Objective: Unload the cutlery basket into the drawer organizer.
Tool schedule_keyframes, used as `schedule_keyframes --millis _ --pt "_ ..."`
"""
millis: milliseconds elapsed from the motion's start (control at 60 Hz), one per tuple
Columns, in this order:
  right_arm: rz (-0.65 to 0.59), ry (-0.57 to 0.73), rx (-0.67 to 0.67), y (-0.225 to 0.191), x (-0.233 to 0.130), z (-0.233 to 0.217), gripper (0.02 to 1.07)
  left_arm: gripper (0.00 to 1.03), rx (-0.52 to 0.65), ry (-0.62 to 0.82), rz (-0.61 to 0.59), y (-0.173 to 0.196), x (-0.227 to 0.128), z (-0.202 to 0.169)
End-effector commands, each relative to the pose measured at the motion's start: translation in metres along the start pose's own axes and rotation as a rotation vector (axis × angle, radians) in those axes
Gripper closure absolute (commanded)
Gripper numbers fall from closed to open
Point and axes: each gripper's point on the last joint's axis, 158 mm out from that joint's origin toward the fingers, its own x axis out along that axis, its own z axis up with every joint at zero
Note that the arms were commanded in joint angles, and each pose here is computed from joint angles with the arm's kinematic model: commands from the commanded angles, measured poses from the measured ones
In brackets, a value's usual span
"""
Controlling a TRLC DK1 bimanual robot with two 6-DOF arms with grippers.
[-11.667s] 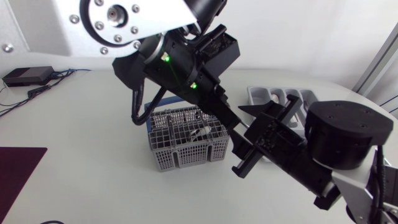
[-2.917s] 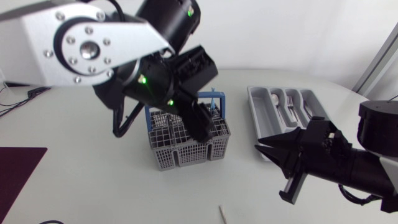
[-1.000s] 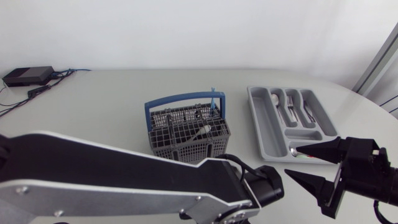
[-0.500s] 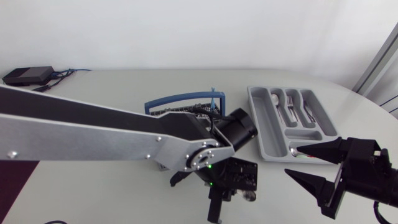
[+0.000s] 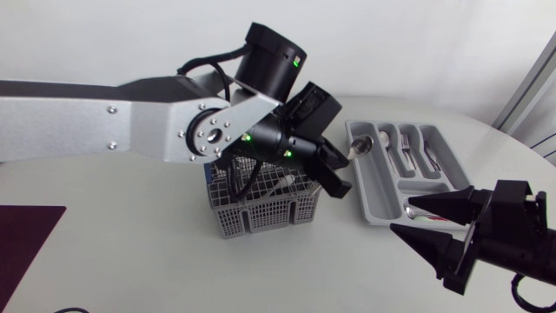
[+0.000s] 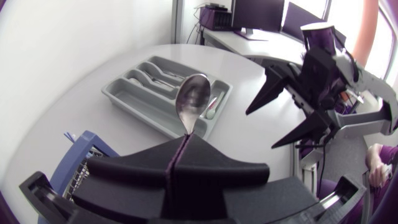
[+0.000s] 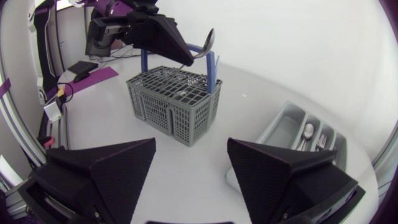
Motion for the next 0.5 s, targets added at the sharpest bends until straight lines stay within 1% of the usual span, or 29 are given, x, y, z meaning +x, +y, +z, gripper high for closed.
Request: schedule_keyframes --millis 0,117,183,267,350,383,467,483 --pt "0.017 -0.028 0.047 0.007 0.002 0.015 0.24 0.94 -0.118 -0.086 -0.039 -0.009 -0.011 0.032" --pt "0.057 -0.036 0.064 0.012 0.011 0.028 0.24 0.94 -0.157 -0.137 -0.092 -0.025 -0.013 0.05" --pt "0.074 -0.043 0.1 0.008 0.016 0.037 0.24 0.94 -0.157 -0.163 -0.112 -0.035 -0.013 0.06" --pt "0.094 -0.064 0.175 -0.005 0.024 0.052 0.24 0.94 -0.156 -0.196 -0.13 -0.044 -0.013 0.069" --pt "0.134 -0.076 0.245 -0.012 0.029 0.062 0.25 0.94 -0.154 -0.214 -0.142 -0.05 -0.013 0.076" --pt "0.171 -0.089 0.27 -0.011 0.028 0.068 0.25 0.94 -0.153 -0.22 -0.144 -0.051 -0.013 0.077" --pt "0.177 -0.107 0.297 -0.016 0.028 0.078 0.25 0.94 -0.158 -0.239 -0.14 -0.048 -0.014 0.082" --pt "0.184 -0.112 0.308 -0.016 0.028 0.08 0.28 0.94 -0.159 -0.245 -0.136 -0.046 -0.015 0.084"
